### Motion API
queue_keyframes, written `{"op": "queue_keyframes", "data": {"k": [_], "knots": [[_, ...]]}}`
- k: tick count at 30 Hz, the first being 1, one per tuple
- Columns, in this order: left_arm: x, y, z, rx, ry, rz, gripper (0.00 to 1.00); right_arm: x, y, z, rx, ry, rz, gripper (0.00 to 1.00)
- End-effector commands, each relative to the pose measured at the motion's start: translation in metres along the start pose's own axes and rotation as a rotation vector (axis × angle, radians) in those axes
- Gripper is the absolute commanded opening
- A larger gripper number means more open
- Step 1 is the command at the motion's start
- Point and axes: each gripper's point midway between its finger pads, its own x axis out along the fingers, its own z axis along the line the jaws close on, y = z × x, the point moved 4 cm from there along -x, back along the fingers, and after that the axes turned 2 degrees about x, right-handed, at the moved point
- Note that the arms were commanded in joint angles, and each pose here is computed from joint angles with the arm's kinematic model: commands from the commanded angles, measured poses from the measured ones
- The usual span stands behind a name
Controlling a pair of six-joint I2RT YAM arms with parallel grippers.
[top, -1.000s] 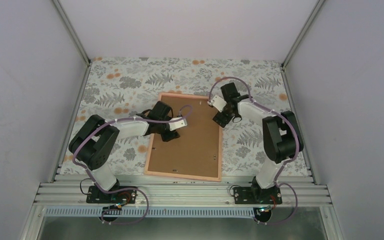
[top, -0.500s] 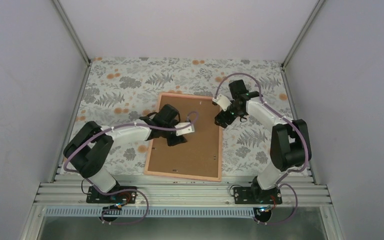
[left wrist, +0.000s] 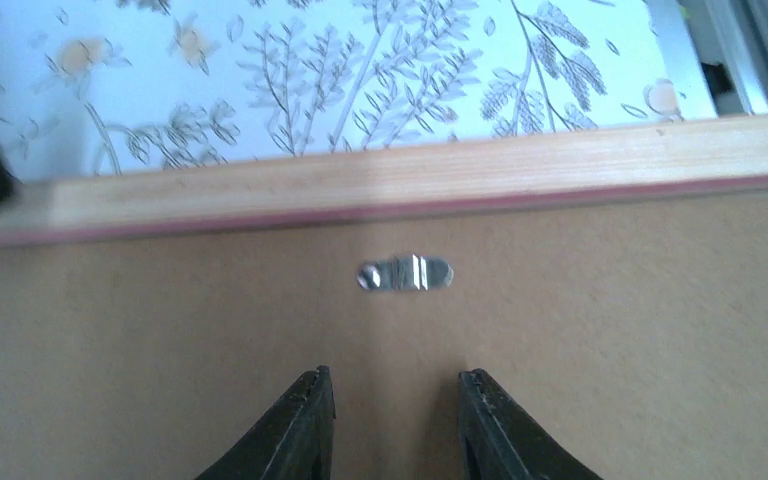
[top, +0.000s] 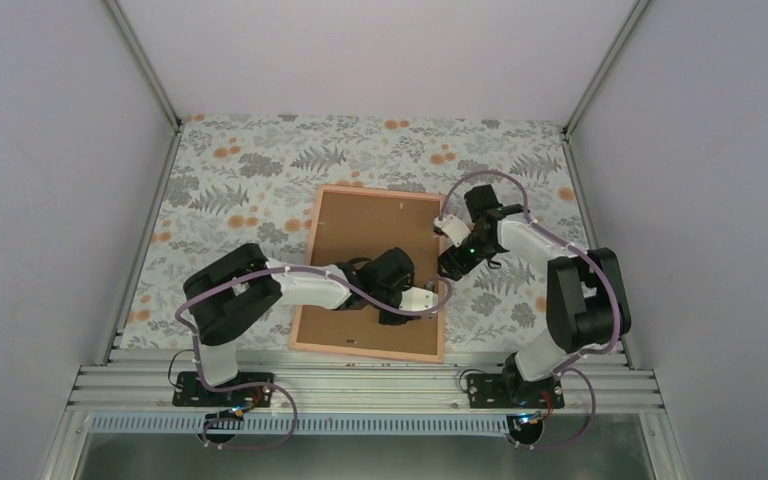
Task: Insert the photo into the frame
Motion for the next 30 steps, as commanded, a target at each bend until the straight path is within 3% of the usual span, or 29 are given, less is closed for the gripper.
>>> {"op": "queue_keyframes", "data": {"k": [1, 8, 16, 20, 30], "knots": [[0.014, -0.011, 0.002, 0.066, -0.042, -0.039, 0.32, 0.015, 0.007, -0.002, 0.03, -0.035, 0.047, 0.77], [0.031, 0.0, -0.001, 0.079, -0.077, -0.006, 0.28, 0.033, 0.011, 0.003, 0.057, -0.133, 0.109, 0.64], [0.041, 0.004, 0.006, 0.039, -0.119, 0.019, 0.24, 0.044, 0.017, -0.005, 0.1, -0.087, 0.14, 0.4], [0.042, 0.006, 0.012, -0.006, -0.164, 0.025, 0.14, 0.048, 0.021, -0.008, 0.113, -0.07, 0.154, 0.35], [0.042, 0.006, 0.032, -0.104, -0.288, 0.042, 0.03, 0.049, 0.024, -0.012, 0.121, -0.051, 0.158, 0.25]]}}
